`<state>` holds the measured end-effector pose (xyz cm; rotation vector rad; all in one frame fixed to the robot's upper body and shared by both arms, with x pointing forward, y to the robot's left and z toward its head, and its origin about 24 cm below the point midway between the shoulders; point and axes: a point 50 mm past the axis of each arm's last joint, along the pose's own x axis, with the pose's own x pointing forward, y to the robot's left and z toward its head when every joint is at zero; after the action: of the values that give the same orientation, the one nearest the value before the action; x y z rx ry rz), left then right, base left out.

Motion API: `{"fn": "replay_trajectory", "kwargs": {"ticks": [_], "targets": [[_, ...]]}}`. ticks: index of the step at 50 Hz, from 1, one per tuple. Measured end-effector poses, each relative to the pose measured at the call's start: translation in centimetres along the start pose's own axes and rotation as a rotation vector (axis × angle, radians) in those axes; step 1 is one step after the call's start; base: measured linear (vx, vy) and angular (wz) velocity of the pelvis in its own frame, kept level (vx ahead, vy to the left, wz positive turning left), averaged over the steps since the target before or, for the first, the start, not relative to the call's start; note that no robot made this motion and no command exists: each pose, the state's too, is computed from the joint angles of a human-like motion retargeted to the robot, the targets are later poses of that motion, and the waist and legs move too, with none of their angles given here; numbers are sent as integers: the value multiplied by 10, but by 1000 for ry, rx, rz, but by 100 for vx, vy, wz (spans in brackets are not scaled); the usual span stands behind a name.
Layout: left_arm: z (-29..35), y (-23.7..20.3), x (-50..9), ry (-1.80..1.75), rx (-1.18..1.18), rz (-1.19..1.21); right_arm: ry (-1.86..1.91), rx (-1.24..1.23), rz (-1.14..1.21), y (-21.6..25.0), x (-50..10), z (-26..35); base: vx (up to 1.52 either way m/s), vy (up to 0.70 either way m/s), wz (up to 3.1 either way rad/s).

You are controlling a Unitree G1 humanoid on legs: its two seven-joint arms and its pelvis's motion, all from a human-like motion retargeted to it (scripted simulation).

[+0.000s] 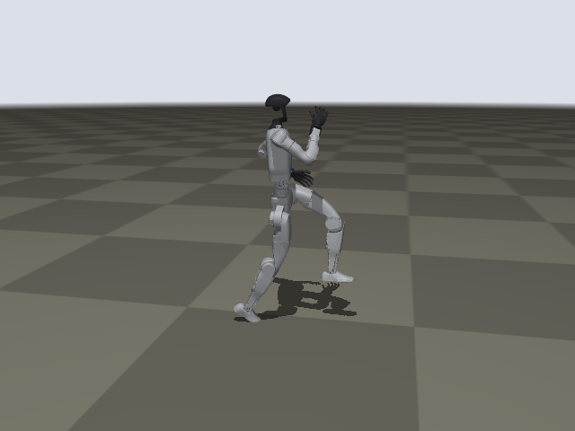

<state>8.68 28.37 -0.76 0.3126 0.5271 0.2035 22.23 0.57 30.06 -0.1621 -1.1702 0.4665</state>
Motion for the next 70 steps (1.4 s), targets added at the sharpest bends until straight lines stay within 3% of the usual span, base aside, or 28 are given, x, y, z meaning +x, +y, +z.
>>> {"fn": "replay_trajectory", "kwargs": {"ticks": [5,9,12,15,18,20,23,28,33,37,40,42,46,49,52,57,62,67,70], "targets": [[-27,33,-26,109,59,183,-89,204,349,47,-38,33,125,-15,-42],[-24,13,-21,82,25,157,190,202,446,54,-79,-12,108,-2,-38],[-1,-12,-6,-35,-60,139,420,189,374,46,-115,-45,94,-9,37],[80,-45,30,-358,-311,157,583,149,171,21,-136,-71,75,-33,239],[220,-85,45,-832,-488,27,732,131,-39,-31,-174,-79,69,-28,262],[288,-103,21,-1104,-544,-65,814,135,-72,-56,-210,-61,96,10,1],[324,-96,-9,-1309,-643,-85,936,176,62,-86,-241,-13,118,6,-112],[342,-92,-33,-1448,-629,-192,1362,61,213,-126,-298,35,124,-7,0],[330,-90,-12,-1325,-622,-155,1708,-50,75,-132,-360,75,122,-12,62],[300,-89,30,-1132,-560,-7,1878,-154,-18,-139,-418,40,107,-18,-20],[264,-59,26,-1067,-587,108,1885,-233,-258,-118,-441,4,83,2,-153],[237,-36,14,-1024,-626,158,1734,-278,-383,-111,-414,-49,64,2,-212],[179,-18,-7,-820,-644,135,1223,-240,-307,-99,-264,-133,71,11,-115],[163,-21,-20,-714,-544,34,859,-126,-191,-73,-167,-119,88,13,11],[163,-35,-22,-683,-467,-65,582,-111,-15,-48,-116,-77,93,13,125],[155,-40,-23,-650,-466,-118,448,160,214,8,-104,-48,101,8,105],[135,-51,-15,-542,-521,-127,501,115,335,30,-128,-57,93,9,41],[153,-59,6,-612,-522,-88,725,-75,76,-8,-175,-81,64,9,36],[216,-64,23,-847,-585,-40,882,-233,-175,-43,-198,-105,40,-13,204]]}}
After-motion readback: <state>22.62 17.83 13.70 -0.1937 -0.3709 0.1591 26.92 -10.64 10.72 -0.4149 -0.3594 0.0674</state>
